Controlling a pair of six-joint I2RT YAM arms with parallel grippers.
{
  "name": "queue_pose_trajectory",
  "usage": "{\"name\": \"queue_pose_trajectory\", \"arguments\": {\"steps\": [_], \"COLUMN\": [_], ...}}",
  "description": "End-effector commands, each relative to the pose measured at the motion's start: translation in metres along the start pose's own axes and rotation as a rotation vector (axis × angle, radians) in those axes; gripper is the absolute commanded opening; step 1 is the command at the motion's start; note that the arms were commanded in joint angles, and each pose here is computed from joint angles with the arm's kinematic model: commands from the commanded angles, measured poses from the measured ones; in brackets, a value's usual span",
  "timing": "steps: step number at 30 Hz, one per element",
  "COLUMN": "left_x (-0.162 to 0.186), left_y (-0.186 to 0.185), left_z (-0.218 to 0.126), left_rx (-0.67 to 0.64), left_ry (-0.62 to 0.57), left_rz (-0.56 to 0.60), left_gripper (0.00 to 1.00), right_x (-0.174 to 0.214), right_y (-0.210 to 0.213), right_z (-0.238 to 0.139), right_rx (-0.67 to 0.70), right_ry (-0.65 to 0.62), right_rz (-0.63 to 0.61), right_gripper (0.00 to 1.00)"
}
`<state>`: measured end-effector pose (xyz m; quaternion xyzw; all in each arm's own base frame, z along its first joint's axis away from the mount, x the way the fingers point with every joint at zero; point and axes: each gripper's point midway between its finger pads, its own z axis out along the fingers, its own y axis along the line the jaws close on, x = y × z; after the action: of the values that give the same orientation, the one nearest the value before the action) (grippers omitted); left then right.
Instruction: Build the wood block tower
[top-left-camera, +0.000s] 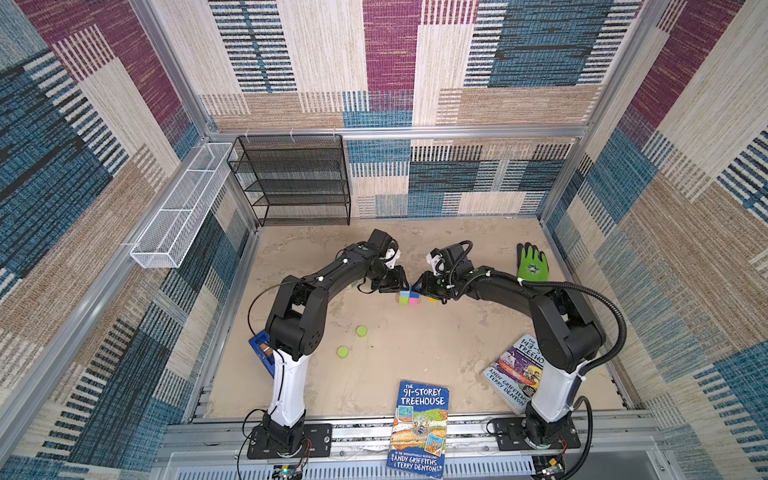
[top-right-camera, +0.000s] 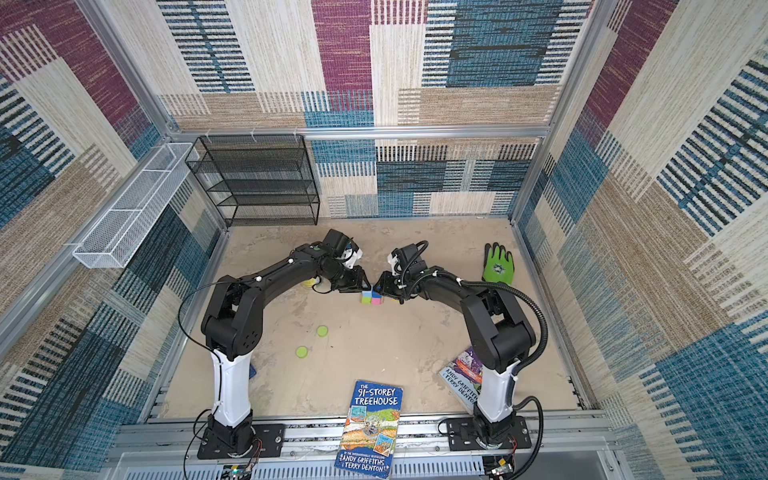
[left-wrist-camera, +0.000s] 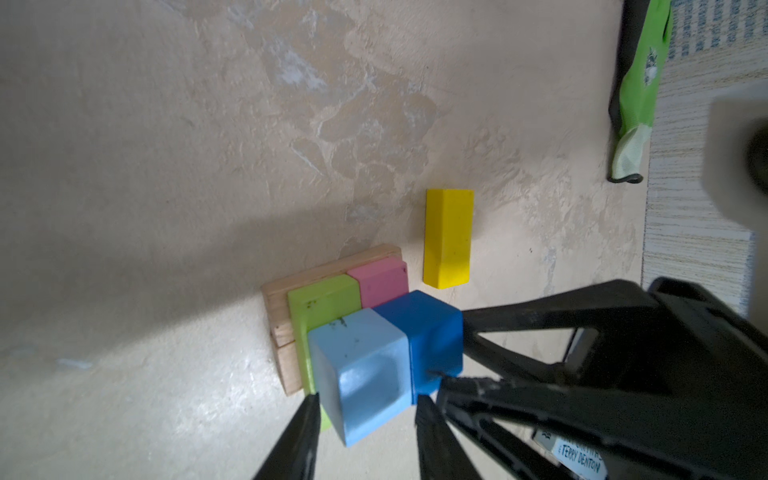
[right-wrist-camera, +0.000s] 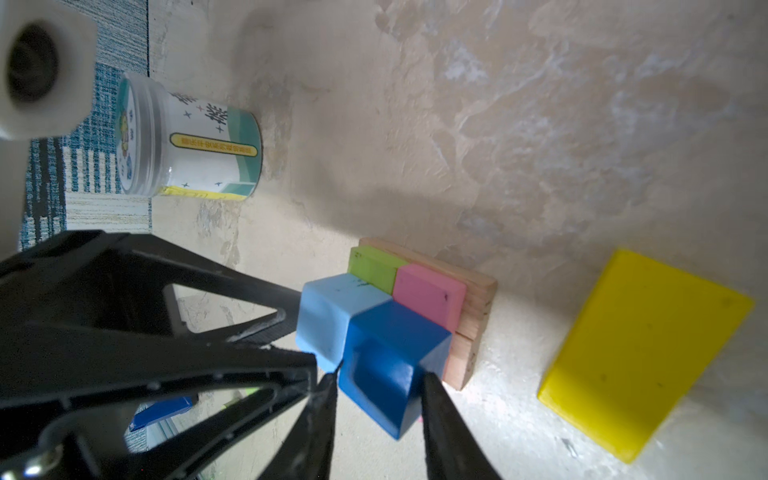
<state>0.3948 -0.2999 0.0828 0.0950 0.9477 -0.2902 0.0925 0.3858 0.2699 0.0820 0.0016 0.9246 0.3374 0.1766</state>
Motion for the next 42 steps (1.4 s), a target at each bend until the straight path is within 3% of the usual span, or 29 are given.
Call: {"name": "queue_pose_trajectory", "arguments": {"steps": [1,9,16,28,31,38,42], "left_x": [0.0005,0.0014,0.0018,0.0014,0.0021,0.0,-0.0003], "left_y": [-0.002,-0.0004,0.0005,0.0008,0.0009,0.0002,-0.0002], "left_z": [-0.004,-0.0041,-0.0021,-0.0025,-0.0021,-0.0036,-0.0035], "left_rx": [0.003,-0.007,-0.008,-0.008,-0.009,-0.012,-0.013], "left_ry": [0.001,0.004,0.008,0.008,0.012,0.008,0.009], "left_rz": [-0.009,-0.007,-0.011,-0.012,-0.012,-0.008,-0.006], "left_gripper": [0.43,0.52,0.46,0.45,0.48,0.46,0.45], "right_x": [-0.0057,-0.0057,-0.0047,-0.0034,-0.0032,-0.004,-0.0044], "right_y": [0.0046,0.0043,0.0044,0.0019,0.0015,0.0017,0.0018], "right_z": [0.0011,0.0023,0.0025,0.0024,0.0018,-0.0016,-0.0054], "right_rx": [-0.019,-0.017,-0.019,-0.008,-0.006,0.001,0.008], "right_ry": [-0.013,-0.011,-0.006,-0.005,-0.006,-0.015,-0.023], "right_rz": [-0.004,-0.006,-0.004,0.0,0.0,-0.001,-0.002], "right_gripper": [0.39,0.39,0.36,0.33,0.36,0.39,0.48]}}
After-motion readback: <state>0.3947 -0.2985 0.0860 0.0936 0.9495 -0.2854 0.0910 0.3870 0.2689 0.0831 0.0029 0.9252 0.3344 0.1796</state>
